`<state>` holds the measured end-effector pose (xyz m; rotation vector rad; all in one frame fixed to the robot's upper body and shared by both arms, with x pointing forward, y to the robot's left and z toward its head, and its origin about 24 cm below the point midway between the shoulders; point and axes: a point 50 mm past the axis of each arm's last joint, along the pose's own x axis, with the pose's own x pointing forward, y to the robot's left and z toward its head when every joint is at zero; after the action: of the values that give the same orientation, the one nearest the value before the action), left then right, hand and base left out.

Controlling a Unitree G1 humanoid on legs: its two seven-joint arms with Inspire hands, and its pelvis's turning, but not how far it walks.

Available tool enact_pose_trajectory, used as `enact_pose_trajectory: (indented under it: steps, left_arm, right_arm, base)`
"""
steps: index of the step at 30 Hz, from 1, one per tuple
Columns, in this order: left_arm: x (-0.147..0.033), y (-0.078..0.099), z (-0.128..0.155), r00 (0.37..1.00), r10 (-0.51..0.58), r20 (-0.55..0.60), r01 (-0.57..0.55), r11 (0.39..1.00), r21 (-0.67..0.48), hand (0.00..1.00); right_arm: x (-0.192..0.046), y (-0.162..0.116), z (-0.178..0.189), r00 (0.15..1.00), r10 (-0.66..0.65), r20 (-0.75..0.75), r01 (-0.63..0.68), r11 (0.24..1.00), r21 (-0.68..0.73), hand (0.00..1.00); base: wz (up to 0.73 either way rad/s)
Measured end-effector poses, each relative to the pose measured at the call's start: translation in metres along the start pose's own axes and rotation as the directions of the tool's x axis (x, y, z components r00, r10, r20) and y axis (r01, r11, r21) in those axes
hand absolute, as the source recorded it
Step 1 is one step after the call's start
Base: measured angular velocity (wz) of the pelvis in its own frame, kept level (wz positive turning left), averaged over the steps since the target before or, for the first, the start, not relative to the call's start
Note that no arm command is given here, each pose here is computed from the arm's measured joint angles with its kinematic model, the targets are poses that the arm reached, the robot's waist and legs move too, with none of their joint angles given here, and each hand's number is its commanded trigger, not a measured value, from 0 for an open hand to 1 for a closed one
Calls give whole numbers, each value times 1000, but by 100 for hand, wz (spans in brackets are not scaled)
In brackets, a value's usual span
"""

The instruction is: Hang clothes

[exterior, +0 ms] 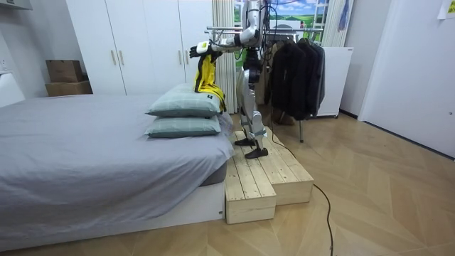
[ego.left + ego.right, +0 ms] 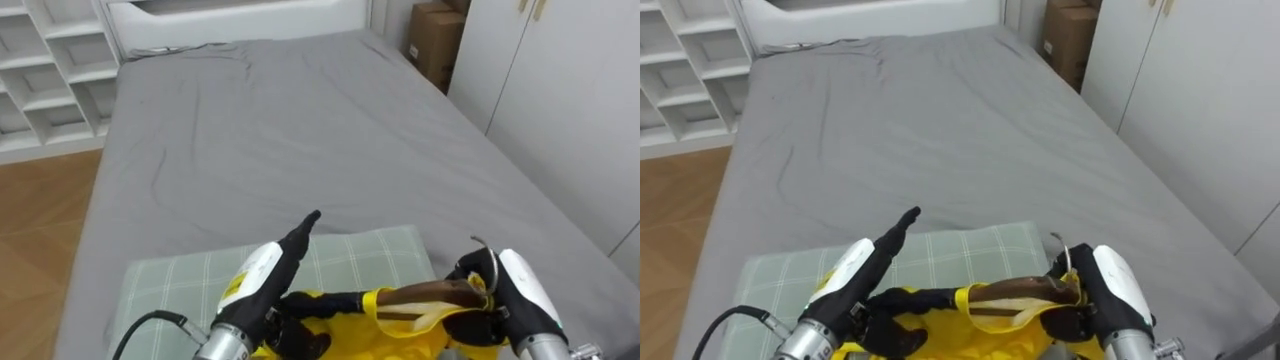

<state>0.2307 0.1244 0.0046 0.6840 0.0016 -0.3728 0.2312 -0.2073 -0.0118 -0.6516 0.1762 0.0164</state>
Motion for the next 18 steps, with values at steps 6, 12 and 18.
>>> enact_pose_trajectory:
  steps: [6,12,18]
  left_arm:
    - [-4,-4,-3,1000,-12,-13,12,1000,-7,0]
    - [-8,-7,-6,999,-38,-25,38,999,-8,0]
    - [-10,-6,-9,999,-40,-36,40,999,-1,0]
  right_arm:
    - [2,0,1,1000,11,-3,-11,1000,21,100]
    - [6,2,-3,999,27,-25,-26,999,20,100]
    - [9,0,-1,1000,5,-22,-4,1000,19,100]
  base:
    - [0]
    - [0]
    - [-2]
